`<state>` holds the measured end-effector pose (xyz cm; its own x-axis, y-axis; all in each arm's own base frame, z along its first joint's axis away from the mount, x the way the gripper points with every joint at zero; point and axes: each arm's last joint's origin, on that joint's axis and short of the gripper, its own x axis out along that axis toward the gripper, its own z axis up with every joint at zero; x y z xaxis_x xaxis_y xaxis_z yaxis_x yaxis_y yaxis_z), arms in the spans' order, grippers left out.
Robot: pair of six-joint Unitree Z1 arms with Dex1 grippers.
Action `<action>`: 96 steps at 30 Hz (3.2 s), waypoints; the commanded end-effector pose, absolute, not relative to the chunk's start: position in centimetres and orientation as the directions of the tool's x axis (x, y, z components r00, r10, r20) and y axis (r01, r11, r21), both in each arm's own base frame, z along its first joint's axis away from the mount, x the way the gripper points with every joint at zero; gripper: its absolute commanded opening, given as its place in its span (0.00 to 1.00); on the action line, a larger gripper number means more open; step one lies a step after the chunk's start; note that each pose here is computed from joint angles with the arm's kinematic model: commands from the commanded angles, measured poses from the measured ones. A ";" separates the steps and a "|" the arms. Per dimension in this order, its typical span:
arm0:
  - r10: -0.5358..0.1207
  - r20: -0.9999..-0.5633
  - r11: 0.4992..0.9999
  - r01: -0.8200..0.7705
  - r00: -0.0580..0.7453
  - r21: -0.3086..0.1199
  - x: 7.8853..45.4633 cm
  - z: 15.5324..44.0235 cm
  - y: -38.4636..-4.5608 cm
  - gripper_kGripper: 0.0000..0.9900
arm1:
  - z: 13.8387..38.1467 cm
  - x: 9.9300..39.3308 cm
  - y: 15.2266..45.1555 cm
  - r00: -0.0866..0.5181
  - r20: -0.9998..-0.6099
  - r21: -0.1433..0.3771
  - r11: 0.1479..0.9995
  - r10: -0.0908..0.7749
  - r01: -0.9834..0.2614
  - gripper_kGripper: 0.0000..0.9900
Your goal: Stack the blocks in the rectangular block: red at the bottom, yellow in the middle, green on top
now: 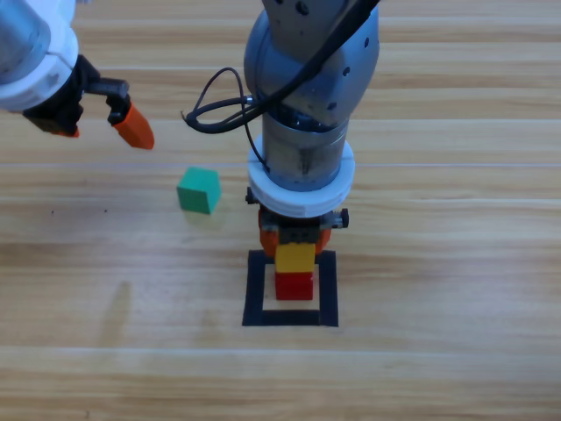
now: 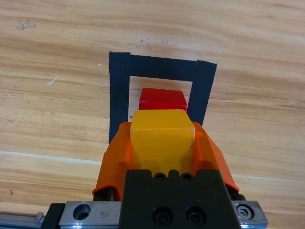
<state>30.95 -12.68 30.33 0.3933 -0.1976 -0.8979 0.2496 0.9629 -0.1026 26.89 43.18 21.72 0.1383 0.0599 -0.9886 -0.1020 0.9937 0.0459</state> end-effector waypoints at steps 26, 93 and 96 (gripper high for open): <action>-0.192 -0.909 0.968 0.226 0.369 -0.113 30.9 28.7 -12.1 1.00 | 17.9 26.2 44.5 0.120 -0.993 -0.036 0.992 -0.022 -0.122 0.00; 0.022 -0.995 0.978 0.205 0.101 0.043 39.9 20.5 -25.1 0.99 | 32.4 16.3 19.3 0.467 -0.739 0.240 0.837 0.486 -0.491 1.00; 0.036 -0.995 0.978 0.199 0.094 0.055 40.0 19.9 -25.0 0.99 | 31.8 16.2 19.2 0.472 -0.730 0.245 0.834 0.495 -0.495 1.00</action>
